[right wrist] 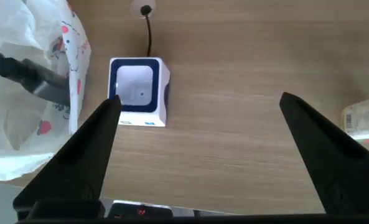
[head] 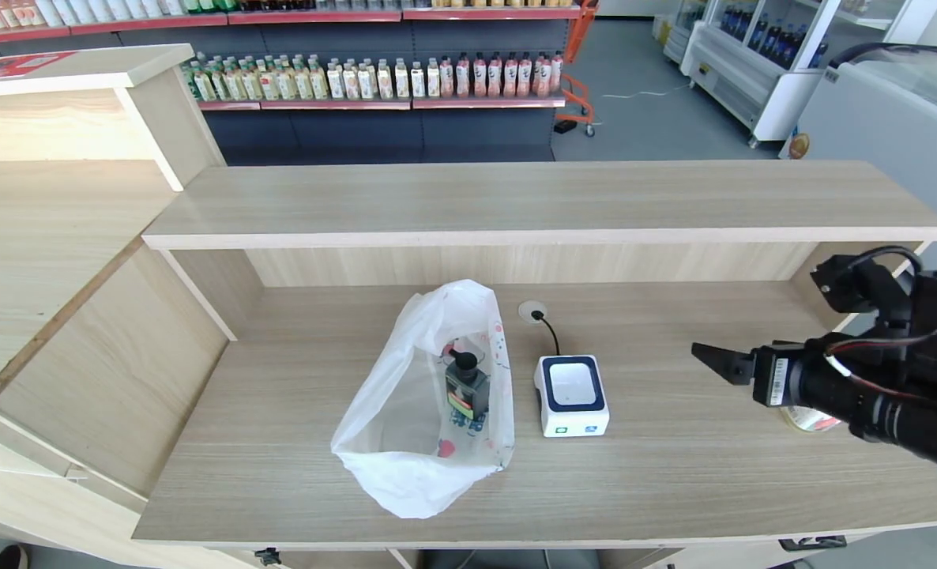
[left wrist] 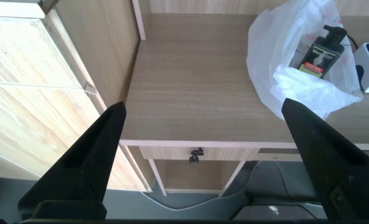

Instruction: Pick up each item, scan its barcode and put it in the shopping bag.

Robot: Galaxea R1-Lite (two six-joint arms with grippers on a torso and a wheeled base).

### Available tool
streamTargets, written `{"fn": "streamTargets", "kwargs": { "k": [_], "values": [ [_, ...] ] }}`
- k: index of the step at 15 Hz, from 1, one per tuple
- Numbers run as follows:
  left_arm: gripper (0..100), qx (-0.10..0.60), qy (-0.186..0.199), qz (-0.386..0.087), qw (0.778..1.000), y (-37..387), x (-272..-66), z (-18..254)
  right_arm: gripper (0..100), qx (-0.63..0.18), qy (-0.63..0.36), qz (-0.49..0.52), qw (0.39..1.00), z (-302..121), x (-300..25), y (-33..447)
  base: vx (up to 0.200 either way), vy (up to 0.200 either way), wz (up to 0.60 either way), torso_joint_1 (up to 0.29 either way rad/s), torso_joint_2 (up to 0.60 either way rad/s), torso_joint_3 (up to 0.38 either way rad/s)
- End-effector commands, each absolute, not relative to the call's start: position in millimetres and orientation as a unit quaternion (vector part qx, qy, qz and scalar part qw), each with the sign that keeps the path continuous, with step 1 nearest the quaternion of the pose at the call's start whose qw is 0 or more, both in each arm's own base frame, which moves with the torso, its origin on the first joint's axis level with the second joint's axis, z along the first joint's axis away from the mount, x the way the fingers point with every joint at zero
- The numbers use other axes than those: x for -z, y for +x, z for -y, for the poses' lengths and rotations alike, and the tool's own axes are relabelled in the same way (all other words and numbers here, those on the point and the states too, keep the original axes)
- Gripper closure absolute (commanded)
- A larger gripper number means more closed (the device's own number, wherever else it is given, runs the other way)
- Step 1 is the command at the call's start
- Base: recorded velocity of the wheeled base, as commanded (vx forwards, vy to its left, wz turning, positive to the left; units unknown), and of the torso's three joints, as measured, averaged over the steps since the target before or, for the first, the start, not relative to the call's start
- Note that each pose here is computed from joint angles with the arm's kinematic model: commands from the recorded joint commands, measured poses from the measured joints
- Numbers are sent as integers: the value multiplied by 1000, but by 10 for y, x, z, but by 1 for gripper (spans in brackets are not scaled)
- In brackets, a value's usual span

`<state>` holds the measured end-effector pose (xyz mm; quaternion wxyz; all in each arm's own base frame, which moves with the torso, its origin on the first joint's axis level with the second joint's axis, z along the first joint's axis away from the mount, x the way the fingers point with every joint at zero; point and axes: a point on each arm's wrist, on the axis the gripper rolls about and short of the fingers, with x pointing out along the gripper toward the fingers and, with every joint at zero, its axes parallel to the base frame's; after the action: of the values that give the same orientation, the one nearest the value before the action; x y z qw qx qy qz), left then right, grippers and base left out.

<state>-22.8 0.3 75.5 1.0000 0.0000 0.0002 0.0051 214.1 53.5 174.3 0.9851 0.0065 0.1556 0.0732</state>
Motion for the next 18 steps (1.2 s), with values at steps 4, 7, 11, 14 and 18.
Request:
{"fn": "streamTargets", "kwargs": {
  "k": [4,7,11,14,18],
  "values": [
    [0,-5,0,0,1000,-228,-755,-3,0,43,4,-106,993,-41,-1513,720,0,0,0,0,0,0],
    [0,-5,0,0,1000,-228,-755,-3,0,67,5,-94,993,30,-1111,183,0,0,0,0,0,0],
    [0,-5,0,0,1000,-228,-755,-3,0,40,4,-65,997,25,-832,-125,0,0,0,0,0,0],
    [0,-5,0,0,1000,-228,-755,-3,0,46,-2,-41,998,27,-823,-192,0,0,0,0,0,0],
    [0,-5,-2,0,1000,-228,-755,-3,0,50,0,-4,999,26,-807,-252,0,0,0,0,0,0]
  ]
}}
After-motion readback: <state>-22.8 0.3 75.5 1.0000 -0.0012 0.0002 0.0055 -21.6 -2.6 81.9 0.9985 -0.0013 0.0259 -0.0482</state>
